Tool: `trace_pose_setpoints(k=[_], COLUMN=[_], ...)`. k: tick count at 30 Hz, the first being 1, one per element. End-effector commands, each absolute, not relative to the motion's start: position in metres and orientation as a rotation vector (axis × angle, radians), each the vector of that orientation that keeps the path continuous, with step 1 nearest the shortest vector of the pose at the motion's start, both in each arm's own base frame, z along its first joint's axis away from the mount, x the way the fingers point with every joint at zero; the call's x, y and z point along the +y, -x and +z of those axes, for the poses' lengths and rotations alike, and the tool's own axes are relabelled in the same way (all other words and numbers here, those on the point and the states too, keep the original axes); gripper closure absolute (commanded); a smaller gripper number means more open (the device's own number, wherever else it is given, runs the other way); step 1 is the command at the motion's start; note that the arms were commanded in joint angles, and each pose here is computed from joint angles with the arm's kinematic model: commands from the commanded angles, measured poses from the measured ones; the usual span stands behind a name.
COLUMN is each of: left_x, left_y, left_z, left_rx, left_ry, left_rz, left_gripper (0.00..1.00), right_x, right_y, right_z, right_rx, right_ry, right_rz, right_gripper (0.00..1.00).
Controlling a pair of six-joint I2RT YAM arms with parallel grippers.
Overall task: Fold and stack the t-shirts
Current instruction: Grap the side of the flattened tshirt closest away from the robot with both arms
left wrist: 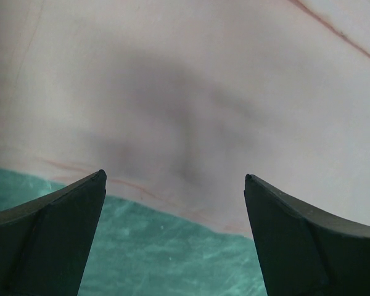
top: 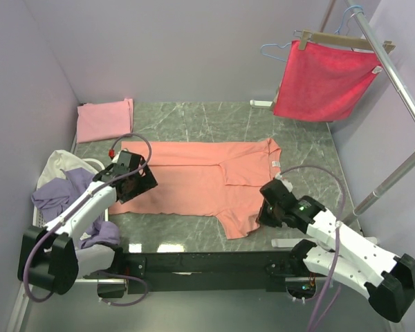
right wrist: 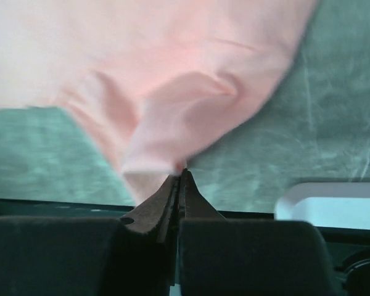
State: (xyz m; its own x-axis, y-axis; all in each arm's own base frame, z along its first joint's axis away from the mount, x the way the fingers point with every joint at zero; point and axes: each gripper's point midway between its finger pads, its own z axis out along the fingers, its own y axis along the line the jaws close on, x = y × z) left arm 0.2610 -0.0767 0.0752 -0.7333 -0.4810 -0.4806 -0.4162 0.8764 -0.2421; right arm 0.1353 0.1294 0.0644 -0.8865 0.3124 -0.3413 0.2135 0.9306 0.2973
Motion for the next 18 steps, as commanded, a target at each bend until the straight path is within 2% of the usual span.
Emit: trace_pose_setpoints(k=[1,6,12,18], left_x=[-0.084,-0.093,-0.075,-0.052], left_y=[-0.24,-0.225,-0.221,-0.215], left_z=[0.084,0.067,0.048,0.038], left_rx=[2.503,2.524,2.418,2.319], left_ry=[0.746,0.852,1.052,1.175], left_rz=[-0.2,-0.224,-0.14,-0.012], left_gripper=[0.0,0.0,0.01,0.0], right_x=[0.133,0.153,0.164,0.157], right_y=[-0.162,-0.195,-0.229,-0.241], right_z=[0.106,0.134,0.178,0.185], right_rx=[2.577,2.503,2.397,2.377], right_ry=[-0.337,-0.219,-0.12,-0.085], right_rz=[0.346,0.365,0.377,0.393], right_gripper=[1.0,1.0,1.0,1.0])
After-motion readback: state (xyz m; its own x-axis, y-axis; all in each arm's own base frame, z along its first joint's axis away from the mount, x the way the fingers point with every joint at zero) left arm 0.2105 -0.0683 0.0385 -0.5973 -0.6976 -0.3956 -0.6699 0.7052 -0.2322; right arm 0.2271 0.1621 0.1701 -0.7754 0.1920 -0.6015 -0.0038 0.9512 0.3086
